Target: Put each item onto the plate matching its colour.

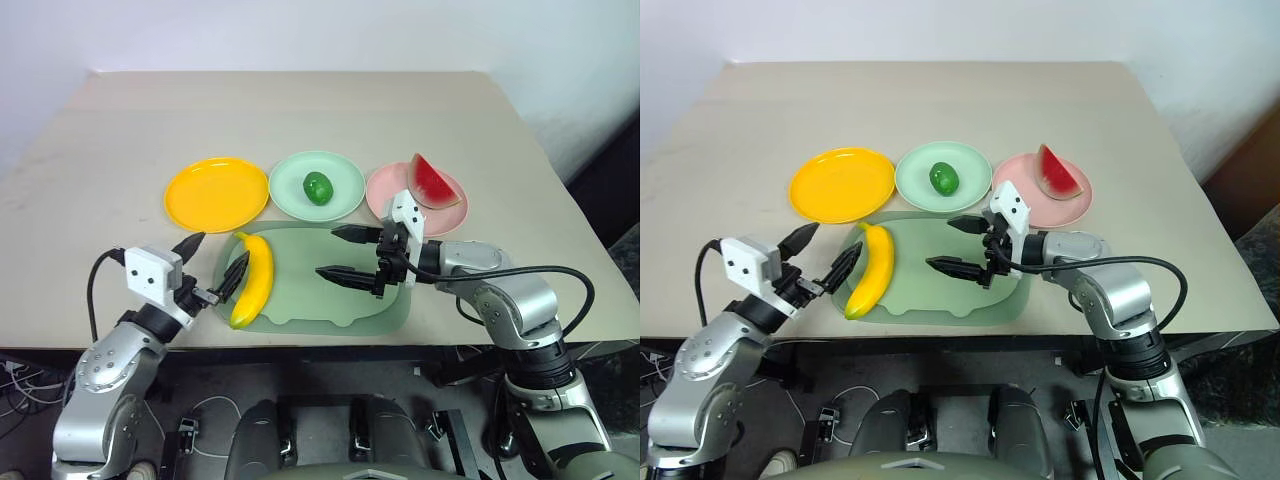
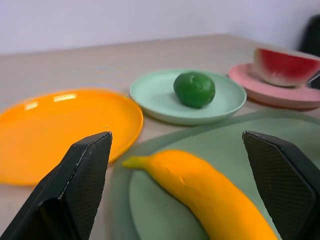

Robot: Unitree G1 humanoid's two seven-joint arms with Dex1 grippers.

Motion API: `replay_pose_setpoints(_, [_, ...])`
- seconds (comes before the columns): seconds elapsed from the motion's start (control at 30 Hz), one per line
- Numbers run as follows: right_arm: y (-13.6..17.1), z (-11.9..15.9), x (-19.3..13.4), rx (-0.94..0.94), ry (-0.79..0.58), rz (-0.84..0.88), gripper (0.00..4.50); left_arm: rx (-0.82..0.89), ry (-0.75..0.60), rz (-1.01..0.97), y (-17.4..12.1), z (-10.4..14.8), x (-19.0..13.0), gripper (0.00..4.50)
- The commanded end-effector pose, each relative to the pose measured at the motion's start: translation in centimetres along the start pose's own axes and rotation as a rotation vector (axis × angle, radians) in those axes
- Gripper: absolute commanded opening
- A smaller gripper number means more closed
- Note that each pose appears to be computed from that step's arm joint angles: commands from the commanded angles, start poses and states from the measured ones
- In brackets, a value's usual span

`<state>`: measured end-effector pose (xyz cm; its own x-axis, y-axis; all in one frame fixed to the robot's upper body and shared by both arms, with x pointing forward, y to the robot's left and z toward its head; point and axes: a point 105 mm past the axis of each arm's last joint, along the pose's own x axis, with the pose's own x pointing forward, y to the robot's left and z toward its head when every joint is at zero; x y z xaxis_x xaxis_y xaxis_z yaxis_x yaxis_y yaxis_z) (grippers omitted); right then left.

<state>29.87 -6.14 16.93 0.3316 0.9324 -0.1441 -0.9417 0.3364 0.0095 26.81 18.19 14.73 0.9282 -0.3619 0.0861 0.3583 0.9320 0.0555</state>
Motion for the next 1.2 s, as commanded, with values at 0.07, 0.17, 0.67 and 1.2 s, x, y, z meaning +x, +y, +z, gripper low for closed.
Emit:
replay_pose_setpoints(0.07, [-0.7,1.3,-0.9,-0.054,-0.020,-0.038,4.48,-0.064,0.022,0.039,-0.8,0.5,1.6,4.40])
replay_pose_setpoints(0.17, [-1.6,1.4,-1.4,-0.050,-0.022,-0.089,4.48,-0.109,0.044,0.042,-1.1,0.6,2.9,4.40])
replay_pose_setpoints(0.67, [-3.6,1.3,-2.8,-0.065,0.022,-0.205,4.48,-0.161,0.358,0.040,-2.8,-2.6,4.6,4.40])
replay_pose_setpoints(1.2, [-5.0,1.5,-1.9,-0.072,0.023,-0.242,4.50,-0.107,0.320,-0.048,-3.0,-0.6,4.6,1.48])
